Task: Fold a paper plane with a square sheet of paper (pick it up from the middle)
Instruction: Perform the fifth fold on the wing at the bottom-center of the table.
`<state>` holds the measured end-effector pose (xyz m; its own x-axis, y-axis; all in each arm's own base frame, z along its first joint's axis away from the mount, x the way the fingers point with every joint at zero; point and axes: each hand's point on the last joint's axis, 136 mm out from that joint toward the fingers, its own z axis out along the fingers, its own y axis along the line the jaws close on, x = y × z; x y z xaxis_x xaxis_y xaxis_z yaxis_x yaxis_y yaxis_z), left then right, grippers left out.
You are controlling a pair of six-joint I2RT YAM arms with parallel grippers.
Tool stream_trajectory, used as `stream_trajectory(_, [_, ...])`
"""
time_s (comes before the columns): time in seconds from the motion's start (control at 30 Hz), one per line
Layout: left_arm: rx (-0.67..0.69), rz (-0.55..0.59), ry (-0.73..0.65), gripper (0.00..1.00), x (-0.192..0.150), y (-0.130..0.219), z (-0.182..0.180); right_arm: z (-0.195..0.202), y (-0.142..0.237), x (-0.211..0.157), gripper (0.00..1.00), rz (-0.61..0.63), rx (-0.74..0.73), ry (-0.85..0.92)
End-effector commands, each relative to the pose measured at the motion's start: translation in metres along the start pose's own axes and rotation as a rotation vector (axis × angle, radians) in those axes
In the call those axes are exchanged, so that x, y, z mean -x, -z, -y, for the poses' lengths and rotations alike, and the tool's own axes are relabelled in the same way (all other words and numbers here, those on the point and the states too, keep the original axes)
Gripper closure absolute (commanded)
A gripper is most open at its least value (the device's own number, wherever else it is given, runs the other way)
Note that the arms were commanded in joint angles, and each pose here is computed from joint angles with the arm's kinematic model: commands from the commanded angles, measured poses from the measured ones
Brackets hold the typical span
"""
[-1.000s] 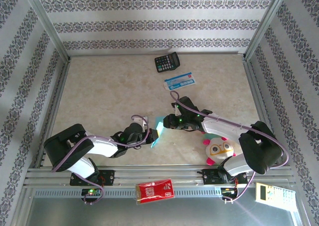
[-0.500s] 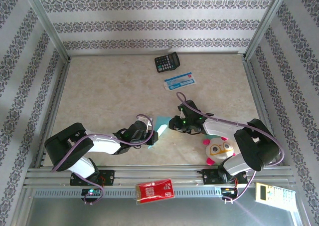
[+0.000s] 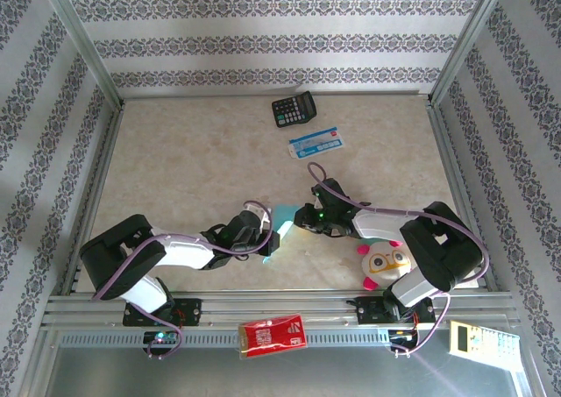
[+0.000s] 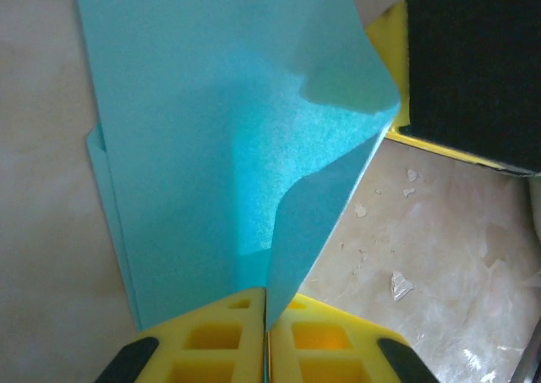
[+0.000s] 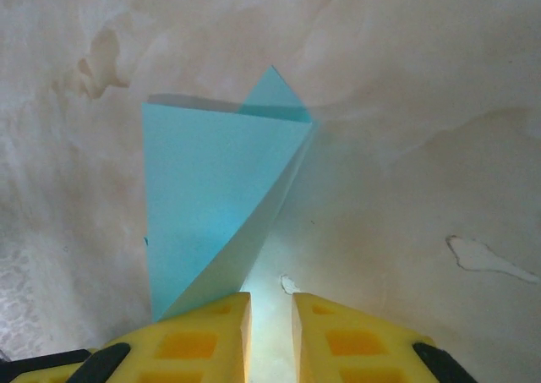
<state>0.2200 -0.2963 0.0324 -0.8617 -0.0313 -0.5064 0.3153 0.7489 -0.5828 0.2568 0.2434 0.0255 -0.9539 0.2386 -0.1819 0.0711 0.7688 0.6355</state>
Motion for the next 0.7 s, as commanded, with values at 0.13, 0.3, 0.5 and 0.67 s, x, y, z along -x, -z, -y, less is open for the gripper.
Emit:
stream_trajectory(0.13, [0.043, -0.097, -0.087, 0.84, -0.014, -0.005, -0.002, -0.003, -0.003, -0.004, 0.81, 0.006, 0.027, -0.006])
stream_trajectory(0.3, [0.068, -0.118, -0.100, 0.81, -0.016, -0.007, -0.005, -0.009, -0.003, -0.005, 0.83, 0.005, 0.049, -0.002])
stream_trajectory(0.5, [0.093, -0.132, -0.111, 0.79, -0.018, -0.008, -0.009, -0.015, -0.002, -0.006, 0.84, 0.002, 0.067, 0.005])
stream_trajectory(0.67, [0.091, -0.131, -0.110, 0.85, -0.017, -0.008, -0.007, -0.016, 0.000, -0.007, 0.84, 0.004, 0.070, 0.007])
